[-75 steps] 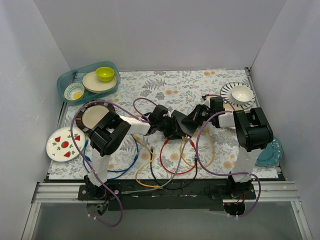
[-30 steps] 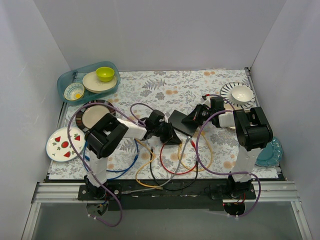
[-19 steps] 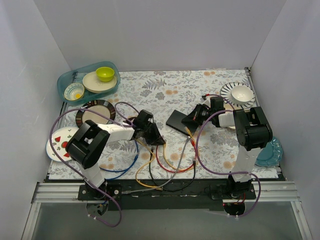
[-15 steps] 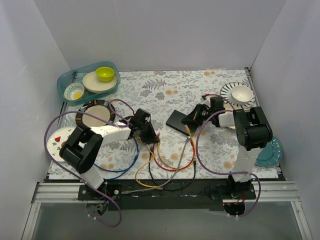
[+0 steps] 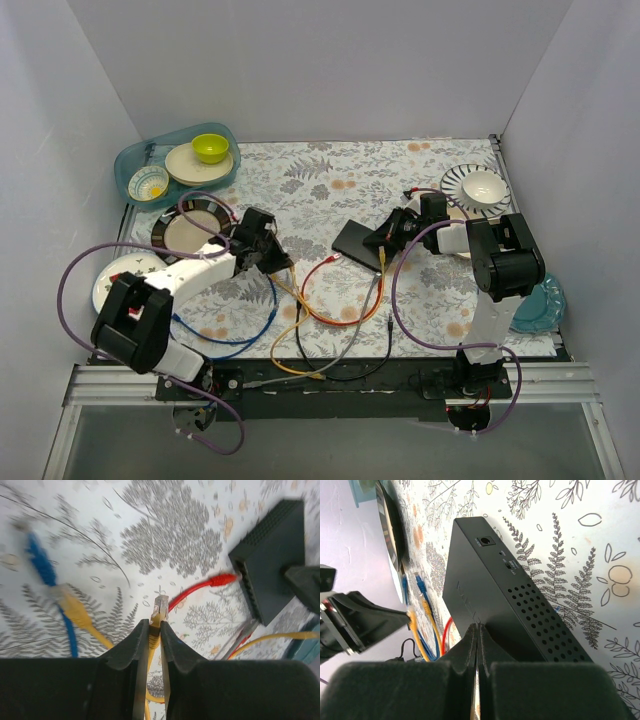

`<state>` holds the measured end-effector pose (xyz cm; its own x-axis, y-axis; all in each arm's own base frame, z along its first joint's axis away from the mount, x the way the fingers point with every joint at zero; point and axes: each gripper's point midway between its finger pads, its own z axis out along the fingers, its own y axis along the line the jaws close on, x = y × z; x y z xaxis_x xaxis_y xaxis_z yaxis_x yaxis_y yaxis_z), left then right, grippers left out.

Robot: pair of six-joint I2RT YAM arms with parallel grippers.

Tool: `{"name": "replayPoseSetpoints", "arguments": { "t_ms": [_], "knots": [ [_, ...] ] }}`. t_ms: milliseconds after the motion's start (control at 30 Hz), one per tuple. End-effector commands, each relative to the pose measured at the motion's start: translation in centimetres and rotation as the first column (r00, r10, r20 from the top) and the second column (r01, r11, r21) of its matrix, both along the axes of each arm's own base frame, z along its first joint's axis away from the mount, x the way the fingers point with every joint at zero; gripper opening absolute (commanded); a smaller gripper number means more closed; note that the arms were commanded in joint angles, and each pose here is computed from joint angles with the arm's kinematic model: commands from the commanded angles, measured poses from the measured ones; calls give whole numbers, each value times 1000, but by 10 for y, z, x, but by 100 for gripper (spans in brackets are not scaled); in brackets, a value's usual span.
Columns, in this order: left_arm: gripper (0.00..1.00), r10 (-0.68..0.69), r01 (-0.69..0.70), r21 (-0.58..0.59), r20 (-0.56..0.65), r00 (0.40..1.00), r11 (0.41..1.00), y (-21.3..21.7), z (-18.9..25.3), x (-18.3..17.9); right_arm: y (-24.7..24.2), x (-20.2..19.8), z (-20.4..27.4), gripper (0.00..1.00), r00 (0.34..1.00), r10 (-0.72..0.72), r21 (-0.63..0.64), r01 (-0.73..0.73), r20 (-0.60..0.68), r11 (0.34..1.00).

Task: Pull the plug from the switch port

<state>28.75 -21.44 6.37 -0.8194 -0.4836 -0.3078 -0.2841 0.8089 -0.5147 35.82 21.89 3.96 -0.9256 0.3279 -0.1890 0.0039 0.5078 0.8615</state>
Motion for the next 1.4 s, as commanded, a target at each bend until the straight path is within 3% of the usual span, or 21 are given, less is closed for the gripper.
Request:
{"name": "replayPoseSetpoints", "arguments": {
  "t_ms": [0,267,367,400,433,533,600,633,800,1367],
  "knots": [
    [0,162,-171,71,108,981,983,49,37,22,-26,-25,-56,1,988,-75,-187,50,-133,981],
    [34,295,-325,66,280,914,943,78,112,66,-26,-25,-55,1,988,-73,-184,48,-133,982],
    [42,241,-255,4,313,919,967,59,128,82,-25,-25,-55,1,989,-73,-183,48,-132,982],
    [43,211,-216,-13,290,934,976,48,121,86,-25,-25,-55,1,989,-73,-183,48,-131,982],
    [43,143,-115,-106,312,939,988,23,132,90,-26,-26,-55,1,988,-73,-182,48,-134,982],
    [43,-11,78,-220,290,957,972,-33,116,85,-25,-25,-55,1,989,-72,-181,48,-132,982],
    [42,-156,220,-217,277,948,951,-81,110,68,-25,-24,-55,1,988,-75,-181,50,-133,982],
    [41,-206,253,-197,232,951,947,-97,86,63,-25,-24,-54,1,988,-74,-179,49,-132,983],
    [41,-368,396,-219,161,916,892,-160,46,25,-25,-23,-55,1,988,-75,-180,49,-137,982],
    [39,-542,524,-374,64,838,765,-207,-9,-20,-28,-21,-58,1,986,-87,-185,60,-144,981]
  ]
}}
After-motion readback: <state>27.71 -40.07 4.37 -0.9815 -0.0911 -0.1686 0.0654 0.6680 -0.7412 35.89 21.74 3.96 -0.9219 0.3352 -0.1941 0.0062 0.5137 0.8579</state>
